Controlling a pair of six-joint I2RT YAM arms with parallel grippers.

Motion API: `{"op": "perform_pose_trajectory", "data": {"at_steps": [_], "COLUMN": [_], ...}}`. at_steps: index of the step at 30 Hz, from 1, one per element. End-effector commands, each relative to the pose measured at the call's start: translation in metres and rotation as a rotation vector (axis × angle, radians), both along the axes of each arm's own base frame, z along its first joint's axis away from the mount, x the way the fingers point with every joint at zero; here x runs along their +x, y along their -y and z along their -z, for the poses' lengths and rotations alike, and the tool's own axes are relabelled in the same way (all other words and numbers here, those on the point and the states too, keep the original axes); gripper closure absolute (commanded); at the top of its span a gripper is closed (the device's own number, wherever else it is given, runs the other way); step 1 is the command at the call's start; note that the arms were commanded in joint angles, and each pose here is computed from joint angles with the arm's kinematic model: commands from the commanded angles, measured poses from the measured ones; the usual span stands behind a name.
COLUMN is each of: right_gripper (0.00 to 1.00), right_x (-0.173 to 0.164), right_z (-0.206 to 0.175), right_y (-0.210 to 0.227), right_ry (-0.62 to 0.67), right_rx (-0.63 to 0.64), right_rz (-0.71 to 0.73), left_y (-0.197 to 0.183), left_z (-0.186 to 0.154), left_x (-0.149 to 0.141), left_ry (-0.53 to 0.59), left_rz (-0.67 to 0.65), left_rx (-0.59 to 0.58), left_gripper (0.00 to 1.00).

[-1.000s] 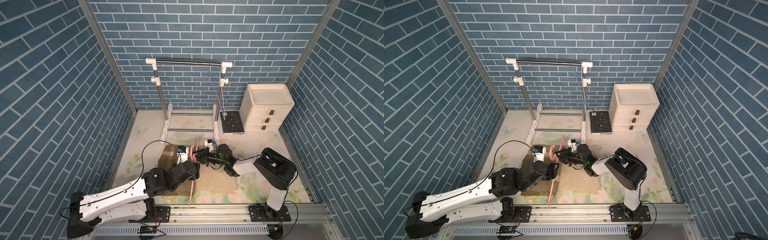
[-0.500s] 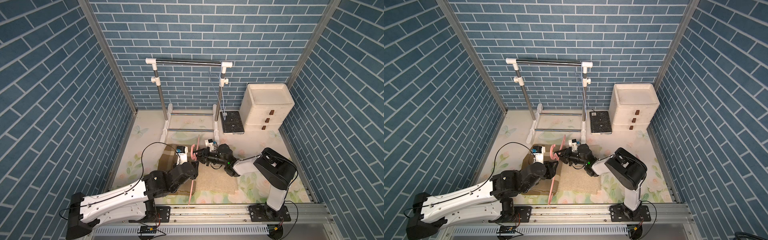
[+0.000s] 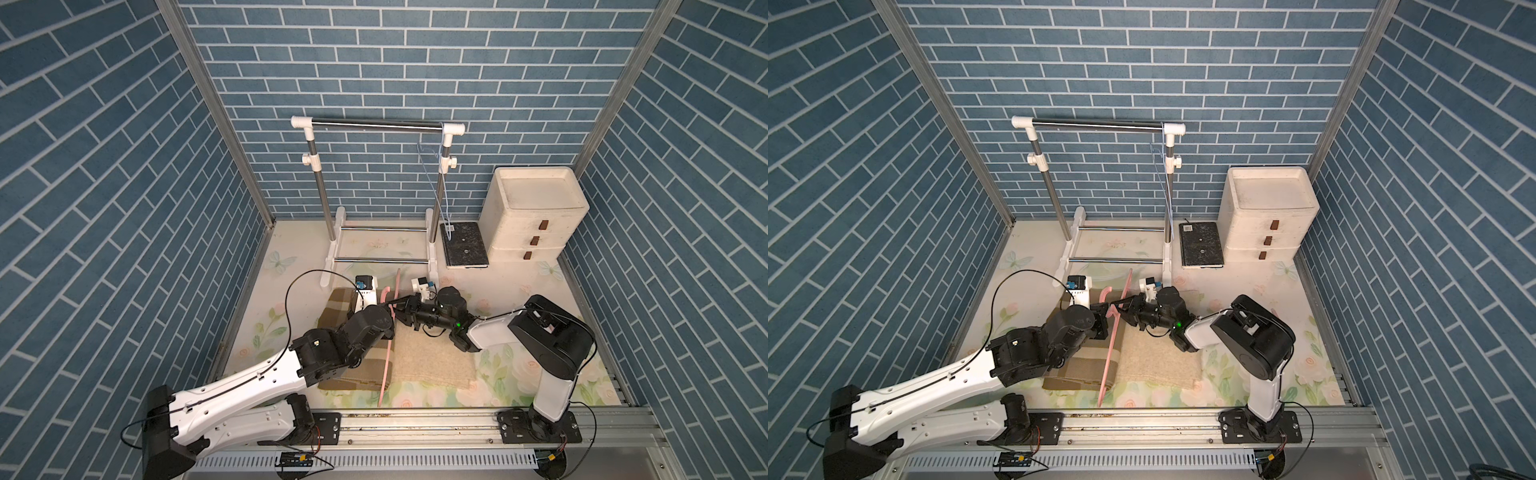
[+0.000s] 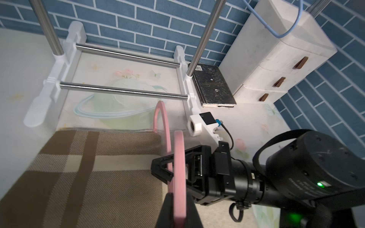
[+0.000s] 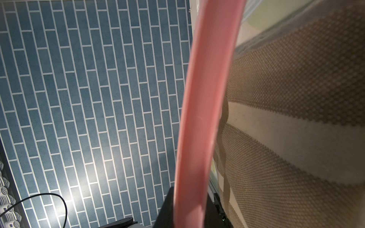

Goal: Hang the scarf on the hanger
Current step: Place the hanger at the clothesline.

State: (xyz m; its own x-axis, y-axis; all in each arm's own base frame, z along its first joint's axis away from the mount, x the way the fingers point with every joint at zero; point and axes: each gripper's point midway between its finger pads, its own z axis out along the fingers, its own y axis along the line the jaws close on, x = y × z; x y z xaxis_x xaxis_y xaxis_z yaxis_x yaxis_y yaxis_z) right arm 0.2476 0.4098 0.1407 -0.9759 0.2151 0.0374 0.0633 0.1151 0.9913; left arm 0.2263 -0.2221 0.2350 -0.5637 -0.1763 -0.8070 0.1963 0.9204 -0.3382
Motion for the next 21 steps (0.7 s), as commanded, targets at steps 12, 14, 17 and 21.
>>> {"op": "perform_pose_trajectory", "data": {"at_steps": [12,14,17,21], "right_gripper": [0.53,0.48,0.42,0.34], "right_x": [0.023,0.025,0.027,0.032], "right_z": [-0.042,-0.049,-0.059,-0.083], "right_y": [0.035,0.041,0.043,0.036], "right_ry": [0.186,0.206,0.214,0.233], "right_rx": [-0.009,-0.006,0.001,0.034], "right_rz": [0.123,0.135,0.139,0.137], "left_y": [-0.004,-0.005,-0.003,0.004], "left_z": [-0.081,-0.095,-0.116,-0.137], "left_x": [0.005,0.006,0.009,0.016], "left_ry": [0.091,0.110,0.138,0.166], "left_rz": [0.045,0.055,0.076,0.111], "left_rx": [0.003,0.021,0.059,0.108], "left_gripper": [1.00,1.00,1.00,1.00]}}
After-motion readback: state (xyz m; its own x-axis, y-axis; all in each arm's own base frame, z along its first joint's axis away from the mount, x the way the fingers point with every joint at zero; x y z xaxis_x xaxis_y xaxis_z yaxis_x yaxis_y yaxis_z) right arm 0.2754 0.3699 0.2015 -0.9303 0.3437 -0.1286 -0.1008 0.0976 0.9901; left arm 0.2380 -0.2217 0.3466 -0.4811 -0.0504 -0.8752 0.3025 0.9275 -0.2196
